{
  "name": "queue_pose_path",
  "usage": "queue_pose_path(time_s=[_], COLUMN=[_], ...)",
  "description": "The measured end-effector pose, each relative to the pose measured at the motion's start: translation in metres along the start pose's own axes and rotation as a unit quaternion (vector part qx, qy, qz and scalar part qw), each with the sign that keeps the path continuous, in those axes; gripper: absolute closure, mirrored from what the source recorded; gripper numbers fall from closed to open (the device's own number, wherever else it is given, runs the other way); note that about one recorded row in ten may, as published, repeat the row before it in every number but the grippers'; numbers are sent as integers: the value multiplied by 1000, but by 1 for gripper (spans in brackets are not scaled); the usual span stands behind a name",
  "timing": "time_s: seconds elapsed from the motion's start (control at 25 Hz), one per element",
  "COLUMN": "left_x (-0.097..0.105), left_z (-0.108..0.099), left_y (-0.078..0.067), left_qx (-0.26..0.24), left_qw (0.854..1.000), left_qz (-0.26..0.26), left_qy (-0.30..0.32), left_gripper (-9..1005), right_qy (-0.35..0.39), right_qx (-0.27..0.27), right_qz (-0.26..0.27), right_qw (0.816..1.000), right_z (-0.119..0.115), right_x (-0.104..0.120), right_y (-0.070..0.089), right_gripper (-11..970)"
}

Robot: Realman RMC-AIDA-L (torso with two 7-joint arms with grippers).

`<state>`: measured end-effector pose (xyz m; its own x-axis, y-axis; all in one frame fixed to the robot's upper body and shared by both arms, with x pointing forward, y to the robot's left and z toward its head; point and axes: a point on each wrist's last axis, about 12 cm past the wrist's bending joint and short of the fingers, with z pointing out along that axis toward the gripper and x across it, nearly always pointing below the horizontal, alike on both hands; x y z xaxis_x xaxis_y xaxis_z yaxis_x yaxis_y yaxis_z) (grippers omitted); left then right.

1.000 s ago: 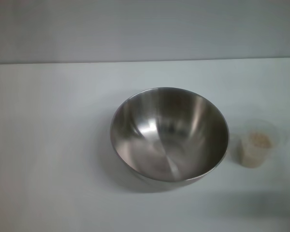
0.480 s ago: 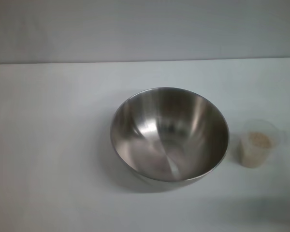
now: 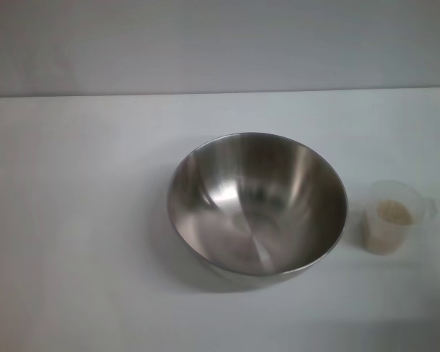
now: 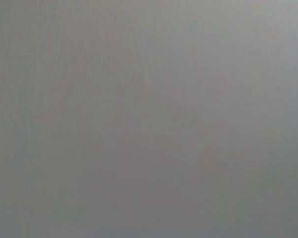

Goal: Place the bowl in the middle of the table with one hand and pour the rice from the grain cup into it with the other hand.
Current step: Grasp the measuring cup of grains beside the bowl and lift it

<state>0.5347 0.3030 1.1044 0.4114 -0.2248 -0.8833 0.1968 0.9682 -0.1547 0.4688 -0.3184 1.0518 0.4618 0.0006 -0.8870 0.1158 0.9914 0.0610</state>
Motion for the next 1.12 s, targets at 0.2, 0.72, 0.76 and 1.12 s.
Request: queue_pose_path(time_s=[0.2, 0.72, 0.76, 1.12], left_x=[2, 5, 5, 5], left_z=[-4, -4, -4, -2], left_y=[4, 11, 11, 16], left_qx=[-5, -7, -7, -8], left_qw=[1000, 1000, 1000, 999], left_qz=[3, 16, 16, 24], left_qy=[8, 22, 22, 34], left_gripper=[539, 235, 235, 234], right_qy=[4, 30, 33, 68], right_qx=[8, 7, 8, 19], right_qz=[4, -3, -2, -7], right_qw=[1000, 1000, 999, 997], right_z=[-13, -56, -60, -85], right_x=[-2, -9, -10, -12], right_y=[0, 20, 21, 20], right_gripper=[325, 326, 326, 326])
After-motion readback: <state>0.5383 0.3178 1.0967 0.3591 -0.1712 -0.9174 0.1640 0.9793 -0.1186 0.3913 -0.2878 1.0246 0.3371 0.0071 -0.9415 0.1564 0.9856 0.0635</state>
